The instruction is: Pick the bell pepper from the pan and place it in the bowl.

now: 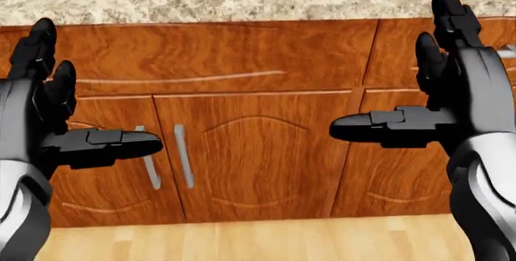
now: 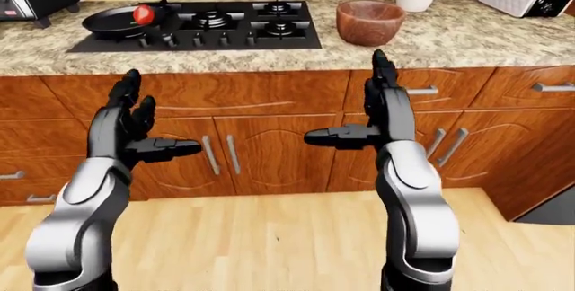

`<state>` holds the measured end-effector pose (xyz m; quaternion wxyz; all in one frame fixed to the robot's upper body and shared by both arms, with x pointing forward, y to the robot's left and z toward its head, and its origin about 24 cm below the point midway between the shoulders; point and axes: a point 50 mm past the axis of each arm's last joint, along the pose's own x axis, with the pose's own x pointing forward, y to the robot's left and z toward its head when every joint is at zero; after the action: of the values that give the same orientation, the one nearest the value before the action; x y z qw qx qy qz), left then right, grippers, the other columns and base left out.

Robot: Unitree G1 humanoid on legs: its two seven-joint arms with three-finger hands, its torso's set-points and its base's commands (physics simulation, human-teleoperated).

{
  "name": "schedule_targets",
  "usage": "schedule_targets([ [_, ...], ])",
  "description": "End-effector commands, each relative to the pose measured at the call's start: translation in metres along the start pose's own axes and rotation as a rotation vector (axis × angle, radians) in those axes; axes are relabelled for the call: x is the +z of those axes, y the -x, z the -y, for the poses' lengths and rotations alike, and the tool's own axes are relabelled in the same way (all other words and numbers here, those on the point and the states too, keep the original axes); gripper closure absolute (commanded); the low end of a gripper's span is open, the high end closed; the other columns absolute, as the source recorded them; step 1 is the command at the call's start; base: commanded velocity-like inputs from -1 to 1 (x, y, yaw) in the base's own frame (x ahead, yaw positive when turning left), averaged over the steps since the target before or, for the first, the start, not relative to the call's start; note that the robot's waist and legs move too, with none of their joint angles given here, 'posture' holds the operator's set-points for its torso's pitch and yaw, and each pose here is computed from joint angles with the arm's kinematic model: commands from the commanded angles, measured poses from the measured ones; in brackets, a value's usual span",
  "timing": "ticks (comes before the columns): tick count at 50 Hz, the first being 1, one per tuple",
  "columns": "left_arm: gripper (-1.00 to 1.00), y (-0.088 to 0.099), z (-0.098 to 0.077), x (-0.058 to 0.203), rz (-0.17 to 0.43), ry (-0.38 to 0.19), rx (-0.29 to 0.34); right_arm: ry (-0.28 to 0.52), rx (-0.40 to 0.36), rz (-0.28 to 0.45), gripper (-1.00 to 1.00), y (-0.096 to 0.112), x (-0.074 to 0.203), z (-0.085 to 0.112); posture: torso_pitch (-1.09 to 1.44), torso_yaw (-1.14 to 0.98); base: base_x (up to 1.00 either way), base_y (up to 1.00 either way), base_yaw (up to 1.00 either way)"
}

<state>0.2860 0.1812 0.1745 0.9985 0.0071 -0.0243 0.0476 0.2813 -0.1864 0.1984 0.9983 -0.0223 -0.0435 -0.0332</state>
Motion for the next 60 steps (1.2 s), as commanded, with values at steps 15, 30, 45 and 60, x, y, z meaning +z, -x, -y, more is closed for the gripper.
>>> schedule_targets([
  [15,-1.0,-0.002,-0.005,0.05,0.104,-0.006,0.006,-0.01,-0.011,0.109,-1.0,-0.002,0.042,0.006,0.0,0.0,0.13,0.0,0.0],
  [30,-1.0,-0.002,-0.009,0.048,0.103,0.005,0.02,-0.003,-0.012,0.109,-1.0,-0.004,0.044,0.005,0.0,0.0,0.13,0.01,0.0],
  [45,-1.0,-0.002,-0.01,0.047,0.106,0.011,0.029,-0.008,-0.011,0.105,-1.0,-0.006,0.041,0.005,0.0,0.0,0.09,0.16,0.0],
  [60,-1.0,-0.003,-0.013,0.049,0.111,0.011,0.038,-0.011,-0.011,0.105,-1.0,-0.005,0.043,0.005,0.0,0.0,0.07,0.33,0.0],
])
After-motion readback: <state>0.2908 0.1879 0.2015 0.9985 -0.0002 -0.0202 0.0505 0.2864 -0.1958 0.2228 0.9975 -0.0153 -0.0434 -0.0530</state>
